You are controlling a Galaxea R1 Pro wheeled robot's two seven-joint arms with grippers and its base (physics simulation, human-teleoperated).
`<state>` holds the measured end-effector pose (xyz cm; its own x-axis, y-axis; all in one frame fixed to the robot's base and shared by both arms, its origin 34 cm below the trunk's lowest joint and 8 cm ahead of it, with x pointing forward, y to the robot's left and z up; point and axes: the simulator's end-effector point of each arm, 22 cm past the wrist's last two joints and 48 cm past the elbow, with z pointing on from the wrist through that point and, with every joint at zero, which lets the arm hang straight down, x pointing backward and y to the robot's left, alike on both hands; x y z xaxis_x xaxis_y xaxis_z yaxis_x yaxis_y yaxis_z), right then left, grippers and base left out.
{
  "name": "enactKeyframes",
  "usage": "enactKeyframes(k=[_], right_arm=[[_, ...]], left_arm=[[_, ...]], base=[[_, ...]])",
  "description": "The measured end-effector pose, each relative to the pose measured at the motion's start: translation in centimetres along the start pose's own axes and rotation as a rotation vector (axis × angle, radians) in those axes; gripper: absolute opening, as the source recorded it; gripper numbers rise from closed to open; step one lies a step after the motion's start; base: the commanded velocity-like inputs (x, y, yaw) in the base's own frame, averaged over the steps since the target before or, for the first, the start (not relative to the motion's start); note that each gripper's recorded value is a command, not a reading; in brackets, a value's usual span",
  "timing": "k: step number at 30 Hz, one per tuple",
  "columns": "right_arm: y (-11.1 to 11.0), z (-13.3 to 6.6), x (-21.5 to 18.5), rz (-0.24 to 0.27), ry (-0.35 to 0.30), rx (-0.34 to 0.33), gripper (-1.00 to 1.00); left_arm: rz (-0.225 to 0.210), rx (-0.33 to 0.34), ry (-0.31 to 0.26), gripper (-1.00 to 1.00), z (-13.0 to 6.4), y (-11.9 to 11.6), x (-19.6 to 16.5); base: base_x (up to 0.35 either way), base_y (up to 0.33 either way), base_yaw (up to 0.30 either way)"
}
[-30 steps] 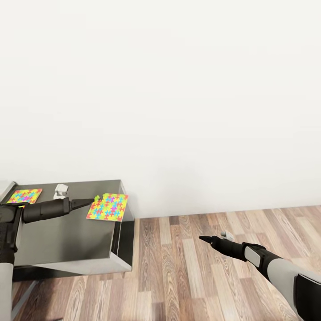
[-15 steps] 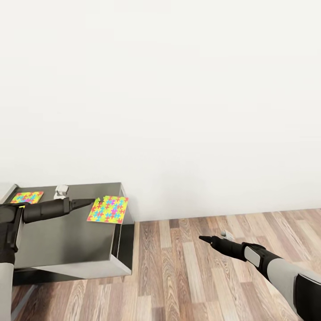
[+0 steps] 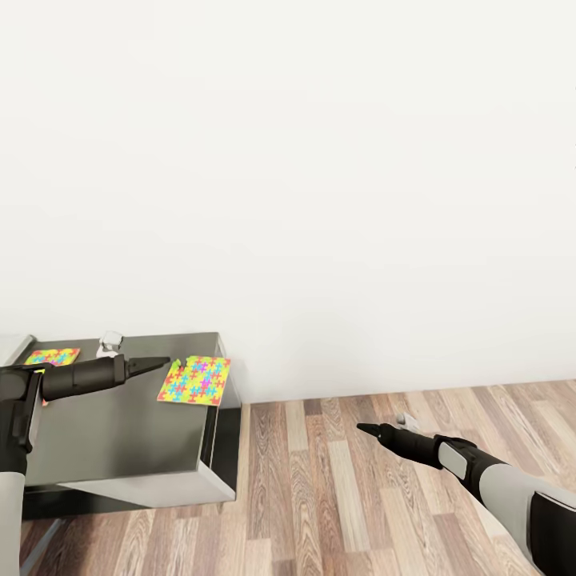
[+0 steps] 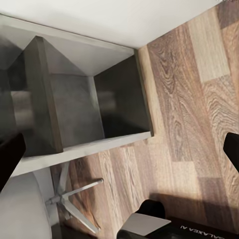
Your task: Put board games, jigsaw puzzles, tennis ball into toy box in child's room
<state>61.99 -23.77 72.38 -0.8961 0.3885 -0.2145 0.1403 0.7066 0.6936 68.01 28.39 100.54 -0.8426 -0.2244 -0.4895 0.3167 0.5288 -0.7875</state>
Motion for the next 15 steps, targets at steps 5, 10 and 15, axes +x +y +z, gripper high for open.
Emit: enactKeyframes(k=[5,10,15], right_arm=[[0.3,-0.2,-0.3,-0.004,-0.005,-0.003,1.0],[0.7,-0.4,-0.6,-0.009,-0.011,-0.006,1.0],[1.0,-0.6,-0.8,-0.014,-0.017,-0.009,1.0]], left_arm=[[0.006,0.002,-0.004,1.0,-0.2,-0.4,-0.2],[0.012,0.003,-0.008,1.0,-0.3,-0.7,-0.3],[0.018,0.005,-0.012,1.0,-0.5,-1.1,-0.6]], base=[[0.0,0.0,0.0],[0.0,0.0,0.0],[0.0,0.0,0.0]])
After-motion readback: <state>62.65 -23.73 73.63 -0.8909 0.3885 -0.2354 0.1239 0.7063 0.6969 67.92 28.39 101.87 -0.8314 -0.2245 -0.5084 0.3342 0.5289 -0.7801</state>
